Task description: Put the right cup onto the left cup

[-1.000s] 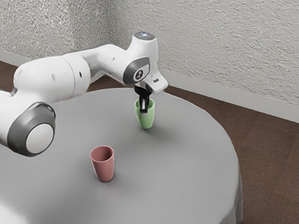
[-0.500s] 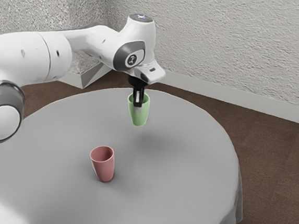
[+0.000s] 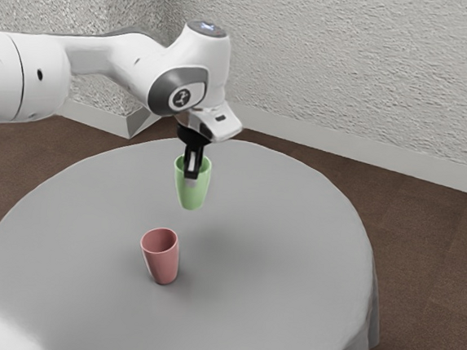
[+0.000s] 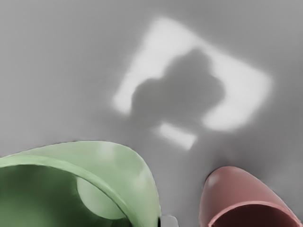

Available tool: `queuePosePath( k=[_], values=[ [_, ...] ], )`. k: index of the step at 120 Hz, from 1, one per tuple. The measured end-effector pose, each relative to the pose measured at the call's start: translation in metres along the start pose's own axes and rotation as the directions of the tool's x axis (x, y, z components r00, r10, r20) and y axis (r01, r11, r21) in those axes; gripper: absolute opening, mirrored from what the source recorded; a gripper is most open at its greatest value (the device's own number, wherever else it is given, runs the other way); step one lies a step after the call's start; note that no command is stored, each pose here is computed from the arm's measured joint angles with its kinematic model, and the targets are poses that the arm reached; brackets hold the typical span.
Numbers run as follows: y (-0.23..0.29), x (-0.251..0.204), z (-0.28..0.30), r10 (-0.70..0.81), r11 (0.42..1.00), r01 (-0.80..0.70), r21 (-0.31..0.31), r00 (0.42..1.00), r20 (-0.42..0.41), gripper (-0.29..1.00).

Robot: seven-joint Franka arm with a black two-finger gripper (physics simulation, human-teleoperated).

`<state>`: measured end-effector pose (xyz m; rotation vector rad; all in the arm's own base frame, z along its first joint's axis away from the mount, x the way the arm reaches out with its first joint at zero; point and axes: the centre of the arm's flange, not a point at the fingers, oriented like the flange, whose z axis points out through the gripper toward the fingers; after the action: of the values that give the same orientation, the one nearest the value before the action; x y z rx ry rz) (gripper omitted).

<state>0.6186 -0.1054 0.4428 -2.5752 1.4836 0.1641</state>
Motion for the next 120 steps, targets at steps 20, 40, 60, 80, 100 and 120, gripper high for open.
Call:
queuePosePath(
  k=[20, 40, 60, 80, 100, 120],
  values=[
    [0.031, -0.017, -0.006, -0.009, 1.000, 0.009, -0.004, 1.000, 0.021, -0.08],
    [0.057, -0.030, -0.007, -0.024, 1.000, 0.025, -0.010, 0.999, 0.035, -0.08],
    [0.071, -0.040, -0.004, -0.048, 0.999, 0.049, -0.019, 0.998, 0.050, -0.08],
    [0.079, -0.045, 0.001, -0.073, 0.997, 0.076, -0.030, 0.995, 0.067, -0.08],
    [0.081, -0.042, 0.010, -0.093, 0.994, 0.098, -0.044, 0.992, 0.086, -0.08],
    [0.081, -0.030, 0.017, -0.088, 0.995, 0.092, -0.030, 0.990, 0.113, -0.08]
  ],
)
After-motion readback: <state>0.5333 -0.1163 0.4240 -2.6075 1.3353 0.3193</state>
